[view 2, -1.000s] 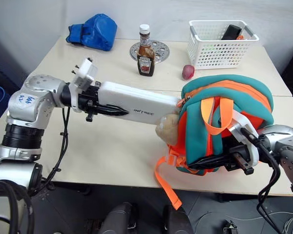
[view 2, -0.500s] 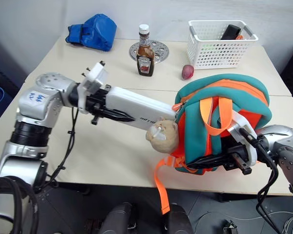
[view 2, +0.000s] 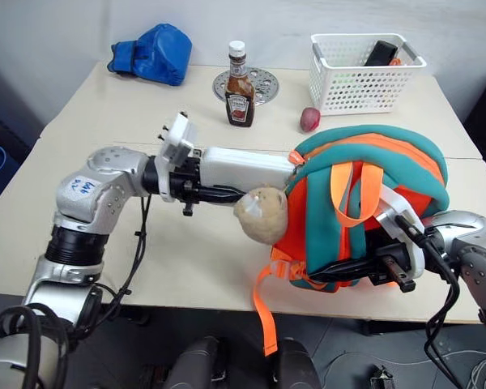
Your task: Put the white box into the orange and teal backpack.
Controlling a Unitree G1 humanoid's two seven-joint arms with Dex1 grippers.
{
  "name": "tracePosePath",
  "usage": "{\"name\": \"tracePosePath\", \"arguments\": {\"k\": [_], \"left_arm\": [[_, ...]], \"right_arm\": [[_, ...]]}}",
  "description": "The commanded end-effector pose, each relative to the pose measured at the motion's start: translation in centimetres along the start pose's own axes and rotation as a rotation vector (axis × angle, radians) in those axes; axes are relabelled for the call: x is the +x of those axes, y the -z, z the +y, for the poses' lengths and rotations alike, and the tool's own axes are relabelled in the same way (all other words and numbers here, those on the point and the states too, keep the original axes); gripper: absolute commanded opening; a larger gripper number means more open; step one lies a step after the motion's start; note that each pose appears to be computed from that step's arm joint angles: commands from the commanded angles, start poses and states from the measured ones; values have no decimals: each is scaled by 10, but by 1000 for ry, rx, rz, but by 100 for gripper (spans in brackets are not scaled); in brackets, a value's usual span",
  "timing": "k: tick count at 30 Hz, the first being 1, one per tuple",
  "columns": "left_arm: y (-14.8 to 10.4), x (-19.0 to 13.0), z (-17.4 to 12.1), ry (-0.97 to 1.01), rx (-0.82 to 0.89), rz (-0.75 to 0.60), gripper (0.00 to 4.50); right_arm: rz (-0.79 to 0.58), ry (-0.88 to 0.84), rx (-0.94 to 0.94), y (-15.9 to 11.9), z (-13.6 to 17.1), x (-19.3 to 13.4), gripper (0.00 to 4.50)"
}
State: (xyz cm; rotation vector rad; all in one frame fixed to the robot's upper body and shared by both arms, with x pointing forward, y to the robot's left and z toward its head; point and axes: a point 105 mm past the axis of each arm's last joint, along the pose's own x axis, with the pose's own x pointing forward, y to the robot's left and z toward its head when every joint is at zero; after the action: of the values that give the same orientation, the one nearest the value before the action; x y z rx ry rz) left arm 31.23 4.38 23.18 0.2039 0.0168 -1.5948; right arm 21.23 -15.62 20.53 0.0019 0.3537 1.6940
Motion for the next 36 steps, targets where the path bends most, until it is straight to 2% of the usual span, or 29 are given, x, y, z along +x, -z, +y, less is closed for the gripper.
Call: {"name": "tracePosePath", "arguments": {"k": [1, 7, 13, 14, 15, 22, 29, 33, 36], "left_arm": [[-6, 28, -3, 85, 57, 4, 132], [-8, 76, 13, 128, 70, 51, 132], [-3, 104, 16, 152, 87, 112, 132], [-3, 104, 16, 154, 88, 112, 204], [-5, 103, 16, 160, 89, 109, 230], [-20, 63, 17, 121, 138, 101, 441], [-38, 8, 1, 94, 174, 99, 448], [-37, -39, -17, 66, 154, 156, 448], [-49, -52, -27, 49, 120, 112, 448]], "right_arm": [[13, -49, -32, -3, 5, 8, 2], [5, -63, -46, -5, 7, 13, 2], [-12, -55, -49, -3, 6, 18, 2], [-15, -52, -48, -3, 6, 18, 0], [-18, -49, -47, -2, 5, 18, 0], [-33, -23, -40, -2, -1, 18, 0], [-35, 1, -40, 0, -8, 21, 0], [-37, 11, -47, -1, -13, 23, 0], [-38, 9, -50, -3, -15, 24, 0]]}}
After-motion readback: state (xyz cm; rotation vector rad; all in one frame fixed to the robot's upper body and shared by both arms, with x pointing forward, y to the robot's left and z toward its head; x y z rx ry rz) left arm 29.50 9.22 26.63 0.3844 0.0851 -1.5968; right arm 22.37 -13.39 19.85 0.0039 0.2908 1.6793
